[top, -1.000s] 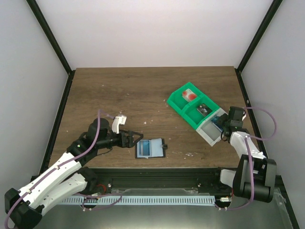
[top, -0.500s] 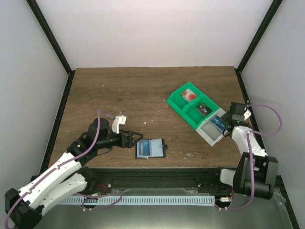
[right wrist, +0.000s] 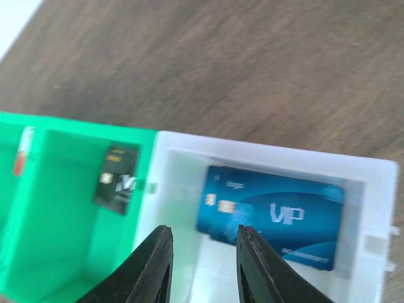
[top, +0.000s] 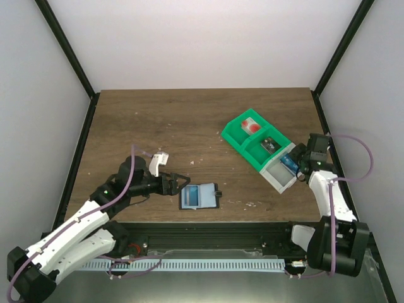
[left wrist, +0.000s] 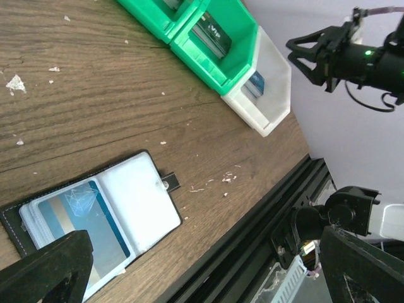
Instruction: Take the credit cards out of the card holder
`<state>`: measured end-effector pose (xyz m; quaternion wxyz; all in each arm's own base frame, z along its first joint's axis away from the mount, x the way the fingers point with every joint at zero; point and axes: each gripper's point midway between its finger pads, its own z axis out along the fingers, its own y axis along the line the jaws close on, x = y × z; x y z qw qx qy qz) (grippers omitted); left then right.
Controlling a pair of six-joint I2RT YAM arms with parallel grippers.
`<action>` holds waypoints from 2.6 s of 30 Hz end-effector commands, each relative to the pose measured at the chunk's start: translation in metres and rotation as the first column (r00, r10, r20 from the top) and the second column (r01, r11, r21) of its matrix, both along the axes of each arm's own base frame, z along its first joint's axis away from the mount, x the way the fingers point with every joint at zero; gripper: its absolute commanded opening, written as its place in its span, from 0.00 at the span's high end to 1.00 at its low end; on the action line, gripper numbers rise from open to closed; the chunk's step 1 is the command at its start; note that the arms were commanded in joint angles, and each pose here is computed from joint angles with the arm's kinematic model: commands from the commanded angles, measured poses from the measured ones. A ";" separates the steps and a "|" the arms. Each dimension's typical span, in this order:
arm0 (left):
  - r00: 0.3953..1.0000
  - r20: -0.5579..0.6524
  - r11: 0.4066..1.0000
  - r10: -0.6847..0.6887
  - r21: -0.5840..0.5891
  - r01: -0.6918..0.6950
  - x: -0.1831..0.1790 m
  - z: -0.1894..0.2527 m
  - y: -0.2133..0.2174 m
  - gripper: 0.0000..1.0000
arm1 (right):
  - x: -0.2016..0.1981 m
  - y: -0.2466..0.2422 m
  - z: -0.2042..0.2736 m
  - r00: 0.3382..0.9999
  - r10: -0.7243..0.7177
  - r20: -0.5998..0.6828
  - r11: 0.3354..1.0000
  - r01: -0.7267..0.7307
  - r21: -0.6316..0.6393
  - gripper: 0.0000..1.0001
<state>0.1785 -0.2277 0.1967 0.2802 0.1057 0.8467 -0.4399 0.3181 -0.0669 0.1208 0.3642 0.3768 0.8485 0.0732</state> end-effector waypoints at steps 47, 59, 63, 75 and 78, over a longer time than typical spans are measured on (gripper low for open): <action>0.922 -0.359 0.988 0.146 0.097 -0.118 0.001 -0.163 0.000 1.00 | -0.133 0.381 -0.034 0.384 0.904 0.190 0.282 -0.868 0.409 0.73; 0.897 -0.421 0.989 0.135 0.110 -0.097 -0.011 -0.185 0.002 1.00 | -0.138 0.387 -0.054 0.373 0.915 0.151 0.278 -0.858 0.432 0.72; 0.899 -0.417 0.989 0.137 0.111 -0.100 -0.011 -0.185 0.003 1.00 | -0.138 0.387 -0.061 0.375 0.917 0.138 0.283 -0.853 0.438 0.73; 0.901 -0.411 0.989 0.139 0.106 -0.105 -0.012 -0.184 0.005 1.00 | -0.136 0.395 -0.069 0.380 0.913 0.146 0.276 -0.841 0.465 0.77; 0.901 -0.411 0.989 0.139 0.102 -0.106 -0.012 -0.183 0.004 1.00 | -0.136 0.397 -0.070 0.379 0.913 0.151 0.269 -0.838 0.475 0.79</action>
